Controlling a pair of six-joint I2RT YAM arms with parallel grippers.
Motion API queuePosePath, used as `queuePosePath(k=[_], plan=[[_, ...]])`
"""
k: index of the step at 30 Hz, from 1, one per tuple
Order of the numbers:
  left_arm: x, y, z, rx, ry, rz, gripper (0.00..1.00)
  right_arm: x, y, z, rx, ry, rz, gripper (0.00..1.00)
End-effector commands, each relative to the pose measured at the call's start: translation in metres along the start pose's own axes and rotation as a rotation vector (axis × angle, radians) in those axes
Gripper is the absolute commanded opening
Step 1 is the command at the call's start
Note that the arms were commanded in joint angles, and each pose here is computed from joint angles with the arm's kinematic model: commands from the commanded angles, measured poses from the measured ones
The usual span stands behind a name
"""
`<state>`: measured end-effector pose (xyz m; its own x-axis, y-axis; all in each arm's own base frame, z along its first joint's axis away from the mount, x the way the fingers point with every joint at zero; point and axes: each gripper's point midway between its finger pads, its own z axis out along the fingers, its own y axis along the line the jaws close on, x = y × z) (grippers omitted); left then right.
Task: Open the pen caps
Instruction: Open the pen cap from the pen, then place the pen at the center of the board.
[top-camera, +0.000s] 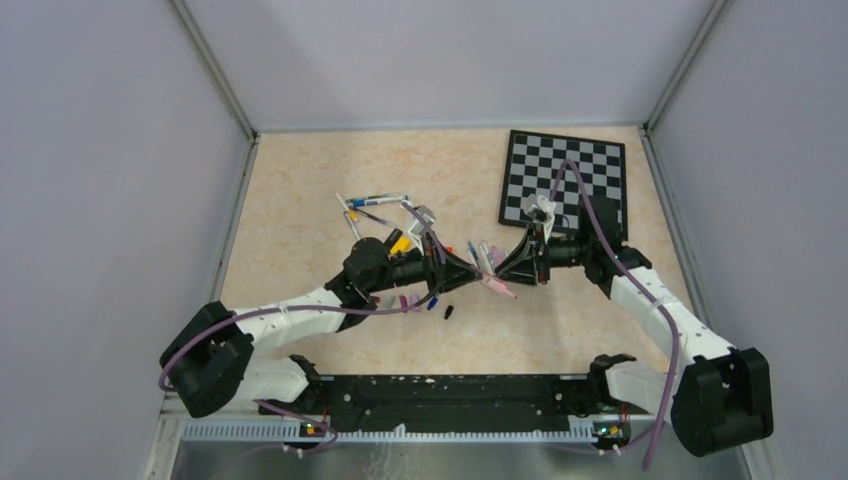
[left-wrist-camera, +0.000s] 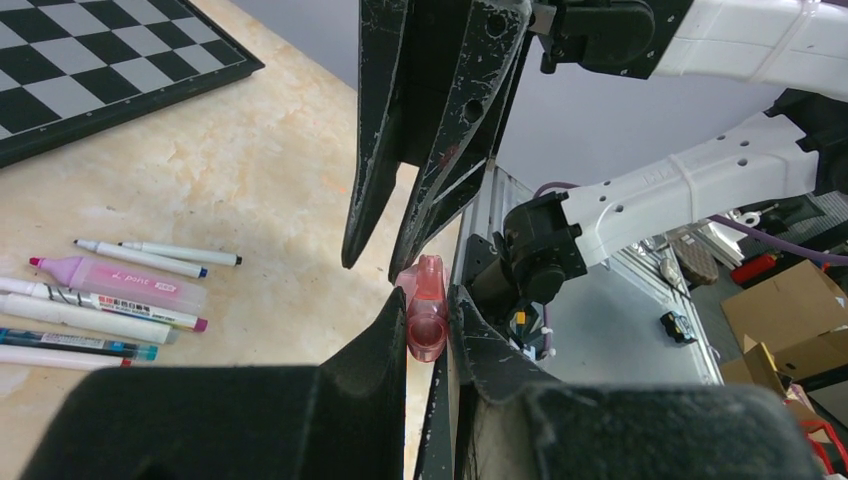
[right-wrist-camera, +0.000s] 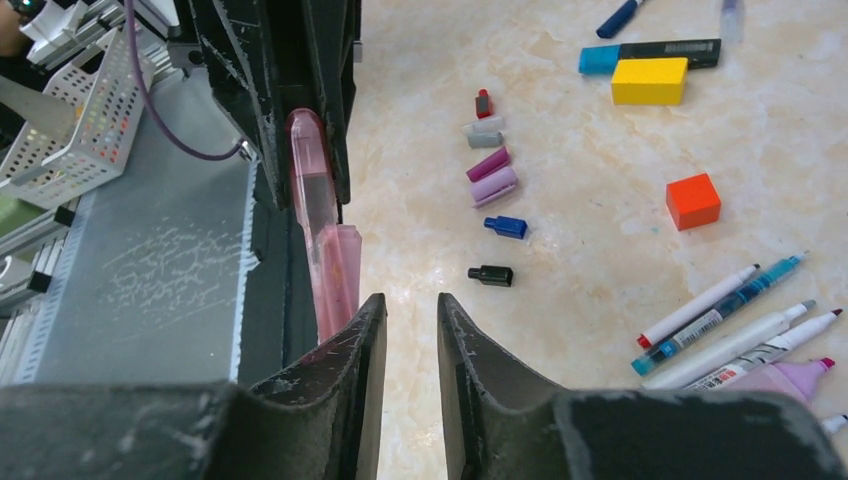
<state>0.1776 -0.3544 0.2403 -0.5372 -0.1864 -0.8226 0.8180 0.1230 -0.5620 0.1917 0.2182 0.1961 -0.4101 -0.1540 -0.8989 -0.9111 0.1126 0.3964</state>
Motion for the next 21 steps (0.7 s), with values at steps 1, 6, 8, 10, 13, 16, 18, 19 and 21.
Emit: queuePosePath(k=[1,6,8,10,13,16,18,19,21], plan=[[-0.024,-0.014,0.002,0.03,-0.044,0.086,0.0,-0.014,-0.009,-0.007,0.066,-0.021,-0.065,0.26],[-0.019,-0.014,-0.004,0.01,-0.013,0.109,0.0,-0.013,-0.013,-0.015,0.099,-0.04,-0.066,0.31],[-0.013,-0.013,-0.007,0.003,0.011,0.105,0.0,-0.013,-0.014,-0.019,0.107,-0.05,-0.068,0.32],[-0.007,-0.011,-0.01,-0.002,0.036,0.097,0.0,-0.012,-0.017,-0.023,0.119,-0.06,-0.069,0.32],[0.005,-0.009,-0.014,-0.008,0.074,0.075,0.0,-0.008,-0.021,-0.028,0.141,-0.065,-0.075,0.33],[0.016,-0.005,-0.019,-0.024,0.105,0.05,0.0,-0.003,-0.024,-0.031,0.159,-0.061,-0.079,0.34],[0.02,-0.002,-0.021,-0.036,0.122,0.039,0.0,-0.001,-0.026,-0.033,0.171,-0.06,-0.081,0.34],[0.022,-0.001,-0.022,-0.042,0.13,0.033,0.0,0.0,-0.027,-0.033,0.173,-0.06,-0.082,0.35],[0.026,0.002,-0.023,-0.059,0.145,0.02,0.0,0.002,-0.03,-0.035,0.183,-0.06,-0.084,0.35]])
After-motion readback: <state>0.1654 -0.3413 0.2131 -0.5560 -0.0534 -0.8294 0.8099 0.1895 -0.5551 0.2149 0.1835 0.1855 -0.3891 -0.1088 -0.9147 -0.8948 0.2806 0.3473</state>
